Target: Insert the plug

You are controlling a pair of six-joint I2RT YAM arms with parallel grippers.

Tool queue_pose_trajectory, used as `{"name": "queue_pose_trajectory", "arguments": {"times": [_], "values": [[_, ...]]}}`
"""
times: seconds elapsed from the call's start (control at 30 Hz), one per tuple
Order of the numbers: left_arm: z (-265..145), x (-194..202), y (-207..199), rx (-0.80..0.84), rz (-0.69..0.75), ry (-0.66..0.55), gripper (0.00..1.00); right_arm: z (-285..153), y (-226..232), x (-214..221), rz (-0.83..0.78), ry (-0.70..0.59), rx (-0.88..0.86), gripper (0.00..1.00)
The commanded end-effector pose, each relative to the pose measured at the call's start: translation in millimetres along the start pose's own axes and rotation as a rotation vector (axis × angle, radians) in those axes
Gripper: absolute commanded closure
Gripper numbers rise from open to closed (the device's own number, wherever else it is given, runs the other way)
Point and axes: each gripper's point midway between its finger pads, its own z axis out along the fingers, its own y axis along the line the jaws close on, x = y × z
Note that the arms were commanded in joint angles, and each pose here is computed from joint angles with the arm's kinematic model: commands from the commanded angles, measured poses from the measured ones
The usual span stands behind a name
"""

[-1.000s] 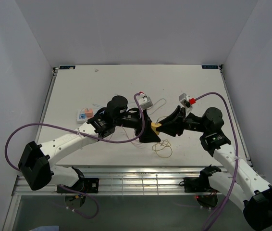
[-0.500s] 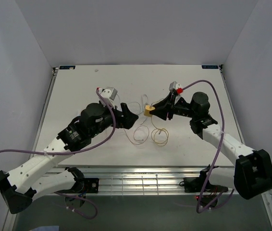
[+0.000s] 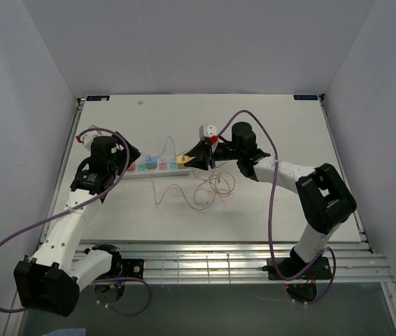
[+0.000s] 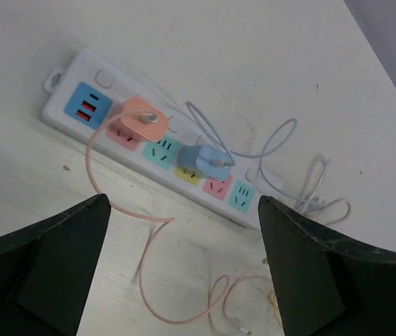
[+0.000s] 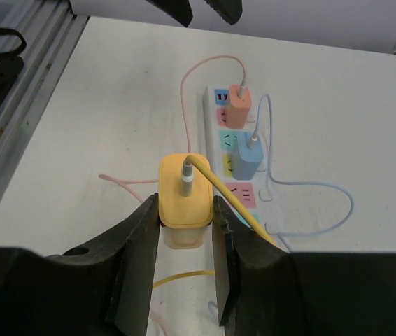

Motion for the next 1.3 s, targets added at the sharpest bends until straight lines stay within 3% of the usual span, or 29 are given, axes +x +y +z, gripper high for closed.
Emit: {"name": "queue_pose_trajectory", "arguments": {"times": [0.0,0.2,0.5,1.27], "values": [[10.5,-16.0,14.8,0.033,-0.165,0.016,0.02,26.8,-19.4,5.6,-0.144,0.003,-0.036,0.92],[39.0,-15.6,42.4,0.016,-0.245,0.071,0.02,54.7,-36.8,27.8,-0.172,0.004,-0.085,0.92],[49.0,-18.3,46.2,0.021,-0.229,0.05,0.02,73.7,-61.1,84.8,-0.161,0.158,-0.11,0.92],[55.7,-13.3,45.1,0.046,-0.208,0.067,0.02,76.5,-71.4,107.7,-0.104,0.156,-0.053,0.92]]}}
